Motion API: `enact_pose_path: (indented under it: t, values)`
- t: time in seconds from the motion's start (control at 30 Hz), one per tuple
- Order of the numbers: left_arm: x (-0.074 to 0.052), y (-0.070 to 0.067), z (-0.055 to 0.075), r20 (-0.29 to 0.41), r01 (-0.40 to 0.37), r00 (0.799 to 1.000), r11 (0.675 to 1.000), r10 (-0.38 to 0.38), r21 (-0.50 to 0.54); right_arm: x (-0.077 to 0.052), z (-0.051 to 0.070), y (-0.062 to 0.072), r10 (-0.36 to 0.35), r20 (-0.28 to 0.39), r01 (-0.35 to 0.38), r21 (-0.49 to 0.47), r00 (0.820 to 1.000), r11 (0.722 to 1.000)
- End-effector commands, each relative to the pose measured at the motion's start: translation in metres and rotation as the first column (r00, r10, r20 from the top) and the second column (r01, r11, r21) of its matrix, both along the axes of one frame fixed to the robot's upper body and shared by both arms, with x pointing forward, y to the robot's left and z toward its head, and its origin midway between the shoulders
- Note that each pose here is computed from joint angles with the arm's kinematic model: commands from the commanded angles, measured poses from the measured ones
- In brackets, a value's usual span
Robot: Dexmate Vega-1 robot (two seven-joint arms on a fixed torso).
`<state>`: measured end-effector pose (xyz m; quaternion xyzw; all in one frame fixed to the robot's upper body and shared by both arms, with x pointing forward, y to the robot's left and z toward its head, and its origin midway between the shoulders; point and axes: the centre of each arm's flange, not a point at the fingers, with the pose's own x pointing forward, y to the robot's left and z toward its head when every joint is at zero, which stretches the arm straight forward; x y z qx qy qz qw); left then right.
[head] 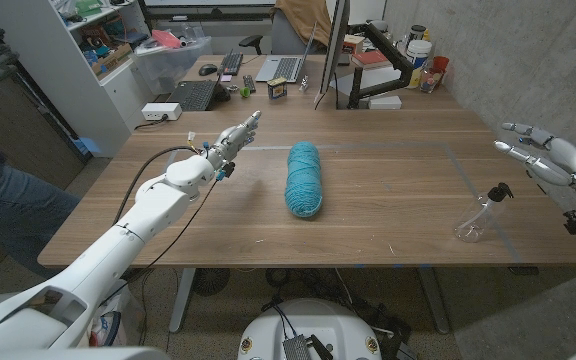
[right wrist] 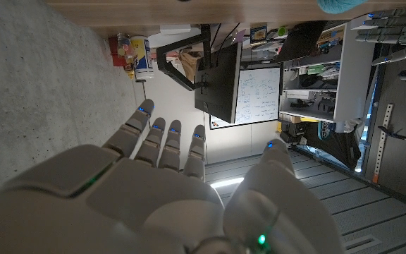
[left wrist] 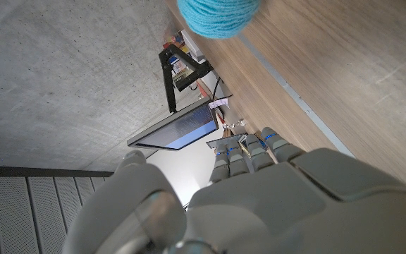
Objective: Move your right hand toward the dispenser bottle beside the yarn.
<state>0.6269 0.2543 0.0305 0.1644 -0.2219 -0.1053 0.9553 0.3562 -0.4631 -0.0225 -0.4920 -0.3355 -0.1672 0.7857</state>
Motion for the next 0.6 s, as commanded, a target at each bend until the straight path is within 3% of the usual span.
enact_pose_path:
  t: [0.03,0.6]
  values:
    - [0.004,-0.001,0.002,0.0,0.006,1.0,1.0,-0.006,-0.001,-0.004,-0.004,0.003,-0.039,-0.024,0.038,-0.024,0.999,0.999]
    - [0.011,0.002,0.002,-0.005,0.021,1.0,1.0,-0.021,-0.001,-0.005,-0.009,0.019,-0.086,-0.052,0.082,-0.069,0.995,0.994]
